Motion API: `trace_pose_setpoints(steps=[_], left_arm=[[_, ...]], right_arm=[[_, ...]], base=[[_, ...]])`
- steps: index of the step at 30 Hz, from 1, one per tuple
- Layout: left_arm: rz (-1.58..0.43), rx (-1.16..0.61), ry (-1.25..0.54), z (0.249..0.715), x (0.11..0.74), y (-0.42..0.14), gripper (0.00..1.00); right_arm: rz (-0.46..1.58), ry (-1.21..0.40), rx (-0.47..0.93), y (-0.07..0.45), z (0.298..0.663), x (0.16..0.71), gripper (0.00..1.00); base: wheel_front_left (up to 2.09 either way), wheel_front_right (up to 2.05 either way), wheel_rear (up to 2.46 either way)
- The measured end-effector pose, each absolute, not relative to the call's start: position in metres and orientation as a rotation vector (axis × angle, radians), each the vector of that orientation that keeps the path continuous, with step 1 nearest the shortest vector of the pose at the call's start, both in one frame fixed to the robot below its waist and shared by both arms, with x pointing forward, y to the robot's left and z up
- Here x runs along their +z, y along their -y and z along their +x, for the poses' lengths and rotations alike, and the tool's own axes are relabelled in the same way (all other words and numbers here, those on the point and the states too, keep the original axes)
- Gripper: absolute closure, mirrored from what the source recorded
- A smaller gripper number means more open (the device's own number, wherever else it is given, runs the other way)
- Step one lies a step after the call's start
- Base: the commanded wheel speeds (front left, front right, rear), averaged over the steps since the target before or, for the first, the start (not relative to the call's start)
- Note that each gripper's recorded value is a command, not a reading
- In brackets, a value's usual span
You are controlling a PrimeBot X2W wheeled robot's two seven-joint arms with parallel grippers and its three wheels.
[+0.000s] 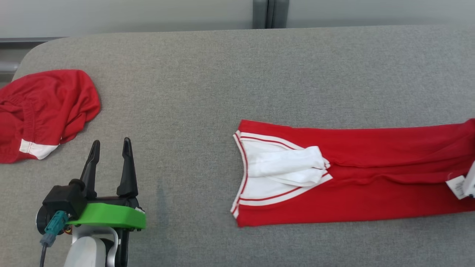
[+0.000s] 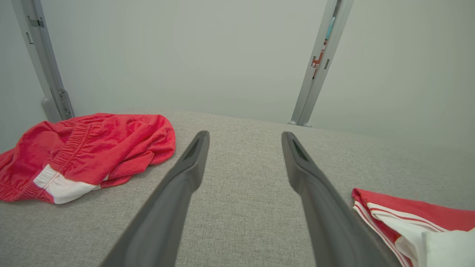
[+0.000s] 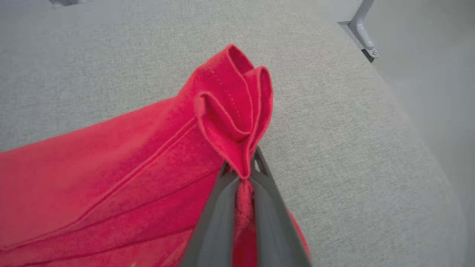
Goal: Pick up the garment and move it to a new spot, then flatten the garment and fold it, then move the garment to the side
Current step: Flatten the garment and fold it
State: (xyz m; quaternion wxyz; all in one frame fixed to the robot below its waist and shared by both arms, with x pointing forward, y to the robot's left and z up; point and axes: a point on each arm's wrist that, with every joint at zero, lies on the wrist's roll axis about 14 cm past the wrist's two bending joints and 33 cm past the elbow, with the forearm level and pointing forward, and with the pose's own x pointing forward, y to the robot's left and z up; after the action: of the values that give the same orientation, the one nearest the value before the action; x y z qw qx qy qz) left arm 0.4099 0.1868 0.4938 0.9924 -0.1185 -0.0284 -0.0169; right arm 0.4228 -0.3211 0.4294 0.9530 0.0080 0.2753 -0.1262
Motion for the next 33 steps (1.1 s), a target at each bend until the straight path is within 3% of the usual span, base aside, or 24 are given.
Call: trace_pose_setpoints(steps=[4, 8, 23, 28, 33], left_arm=[[-0.242, -0.055, 0.063, 0.411, 0.496, -0.179, 0.0], [-0.242, -0.068, 0.072, 0.412, 0.5, -0.176, 0.0], [-0.238, -0.055, 0.079, 0.407, 0.503, -0.181, 0.0], [-0.237, -0.036, 0.075, 0.404, 0.501, -0.187, 0.0], [-0.238, -0.023, 0.072, 0.403, 0.5, -0.191, 0.0]], right_arm=[[-0.046, -0.526, -0.321, 0.353, 0.416, 0.456, 1.0], [-0.072, -0.504, -0.29, 0.343, 0.419, 0.473, 1.0], [0.05, -0.448, 0.339, 0.098, 0.431, 0.481, 1.0], [0.064, -0.476, 0.463, 0.053, 0.427, 0.472, 1.0], [0.048, -0.517, 0.502, 0.037, 0.43, 0.457, 1.0]], base=[[0.0, 0.0, 0.0], [0.0, 0.0, 0.0], [0.0, 0.0, 0.0], [0.0, 0.0, 0.0], [0.0, 0.0, 0.0]])
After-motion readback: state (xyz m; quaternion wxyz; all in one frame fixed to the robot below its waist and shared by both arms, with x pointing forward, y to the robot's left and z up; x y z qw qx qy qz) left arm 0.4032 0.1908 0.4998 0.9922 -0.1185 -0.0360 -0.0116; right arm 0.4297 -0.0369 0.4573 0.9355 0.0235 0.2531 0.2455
